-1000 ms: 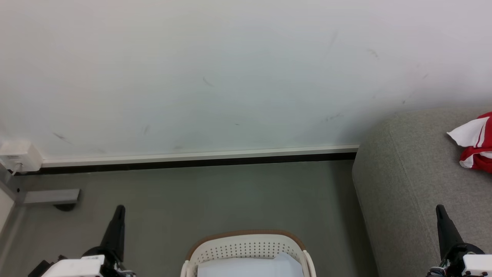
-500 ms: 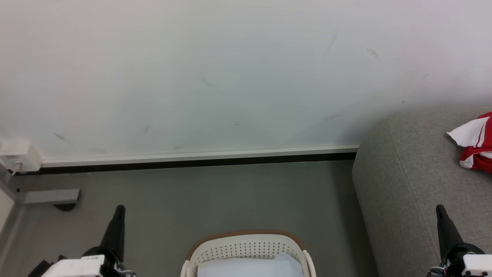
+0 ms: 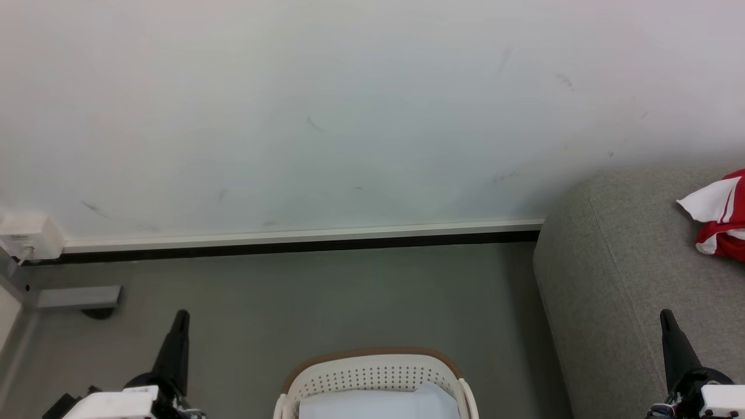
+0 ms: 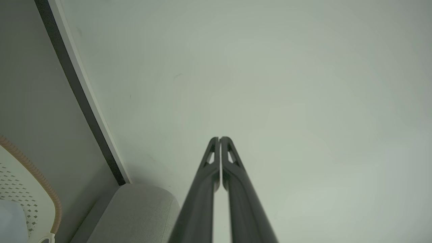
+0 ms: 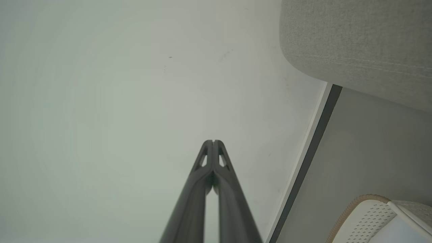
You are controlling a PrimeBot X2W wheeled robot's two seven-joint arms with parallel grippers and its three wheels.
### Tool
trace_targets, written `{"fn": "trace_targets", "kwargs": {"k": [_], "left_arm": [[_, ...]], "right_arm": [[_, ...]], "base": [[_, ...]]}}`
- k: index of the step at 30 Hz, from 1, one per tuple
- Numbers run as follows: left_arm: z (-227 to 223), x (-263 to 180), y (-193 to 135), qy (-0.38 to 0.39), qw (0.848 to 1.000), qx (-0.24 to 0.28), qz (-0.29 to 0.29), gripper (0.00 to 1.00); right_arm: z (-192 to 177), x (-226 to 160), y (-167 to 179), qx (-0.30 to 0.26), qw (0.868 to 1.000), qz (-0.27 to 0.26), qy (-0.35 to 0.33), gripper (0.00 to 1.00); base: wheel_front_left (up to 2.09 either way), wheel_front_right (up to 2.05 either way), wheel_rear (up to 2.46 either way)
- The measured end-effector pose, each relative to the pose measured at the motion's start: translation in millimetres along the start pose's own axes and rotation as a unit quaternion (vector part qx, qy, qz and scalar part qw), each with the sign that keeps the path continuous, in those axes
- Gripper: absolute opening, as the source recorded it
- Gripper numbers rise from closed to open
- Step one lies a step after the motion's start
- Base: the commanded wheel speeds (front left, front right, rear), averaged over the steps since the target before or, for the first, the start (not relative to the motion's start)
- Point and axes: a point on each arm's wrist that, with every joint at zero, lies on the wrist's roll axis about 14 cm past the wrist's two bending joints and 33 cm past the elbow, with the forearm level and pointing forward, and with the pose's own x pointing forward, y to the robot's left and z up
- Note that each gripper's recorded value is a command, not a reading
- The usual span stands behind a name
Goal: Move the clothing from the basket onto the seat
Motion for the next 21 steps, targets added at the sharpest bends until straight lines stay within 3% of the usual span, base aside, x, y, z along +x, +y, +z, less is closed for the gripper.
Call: {"fn": "trace_targets", "kwargs": {"k": [21], "left_arm": [[0.0, 0.0, 0.1, 0.000, 1.000, 0.000, 0.000, 0.00]], "right_arm": [[0.0, 0.0, 0.0, 0.000, 1.000, 0.000, 0.000, 0.00]], "base": [[0.00, 0.00, 0.00]]}}
